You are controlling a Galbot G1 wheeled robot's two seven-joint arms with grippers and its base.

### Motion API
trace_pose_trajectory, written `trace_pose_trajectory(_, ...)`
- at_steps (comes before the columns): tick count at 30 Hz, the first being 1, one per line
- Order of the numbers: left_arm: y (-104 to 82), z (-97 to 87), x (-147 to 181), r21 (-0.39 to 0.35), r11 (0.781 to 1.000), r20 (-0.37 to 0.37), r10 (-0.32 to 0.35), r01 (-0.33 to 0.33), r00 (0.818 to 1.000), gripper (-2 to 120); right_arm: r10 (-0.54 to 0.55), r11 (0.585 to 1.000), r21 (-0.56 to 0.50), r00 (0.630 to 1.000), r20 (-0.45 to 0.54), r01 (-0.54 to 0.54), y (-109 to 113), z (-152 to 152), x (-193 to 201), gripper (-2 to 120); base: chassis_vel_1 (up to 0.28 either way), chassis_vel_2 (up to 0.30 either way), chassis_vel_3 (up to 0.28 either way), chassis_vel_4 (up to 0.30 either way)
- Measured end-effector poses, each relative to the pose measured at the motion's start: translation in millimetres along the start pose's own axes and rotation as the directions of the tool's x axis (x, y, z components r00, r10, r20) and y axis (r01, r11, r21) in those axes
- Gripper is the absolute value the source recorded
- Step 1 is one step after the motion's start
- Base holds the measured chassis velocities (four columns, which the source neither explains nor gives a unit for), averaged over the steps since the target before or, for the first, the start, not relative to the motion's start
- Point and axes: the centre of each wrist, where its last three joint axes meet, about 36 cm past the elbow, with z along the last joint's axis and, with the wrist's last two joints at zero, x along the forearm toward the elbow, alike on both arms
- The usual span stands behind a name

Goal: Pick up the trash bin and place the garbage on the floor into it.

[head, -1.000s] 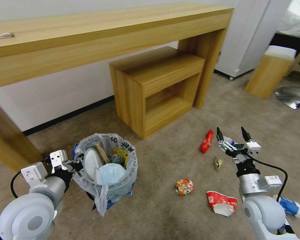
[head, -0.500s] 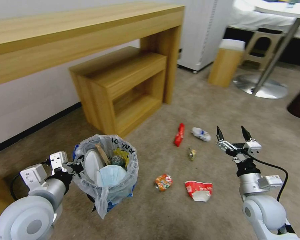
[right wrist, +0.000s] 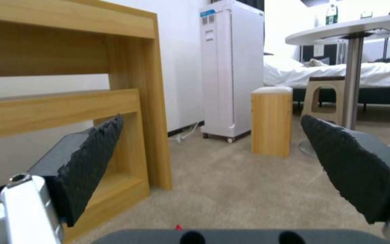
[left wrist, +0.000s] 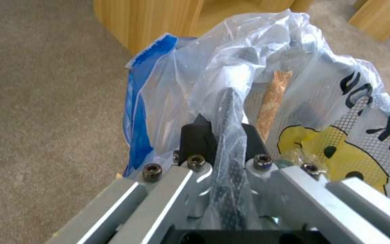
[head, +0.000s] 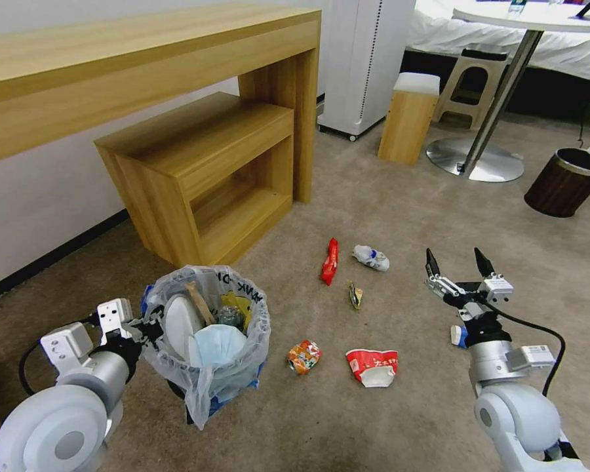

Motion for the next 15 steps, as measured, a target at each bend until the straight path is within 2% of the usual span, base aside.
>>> trace_pose_trajectory(8,0.2,-0.1,-0.6,0.002,1.0,-0.002,0.002,-0.002,1.0,2,-0.001,1.0,-0.009,1.0,-0.012,0.001,1.7,5.6,1.1,100,-0.004,0.004,0.007,-0.005)
trace_pose_trajectory(15,0.3,-0.9,-0.2,0.003,1.0,-0.001,0.007,-0.007,1.0,2,-0.007,1.0,-0.007,1.0,-0.016,0.007,5.0,11.5,2.6,100,-0.115,0.114,0.112,-0.12)
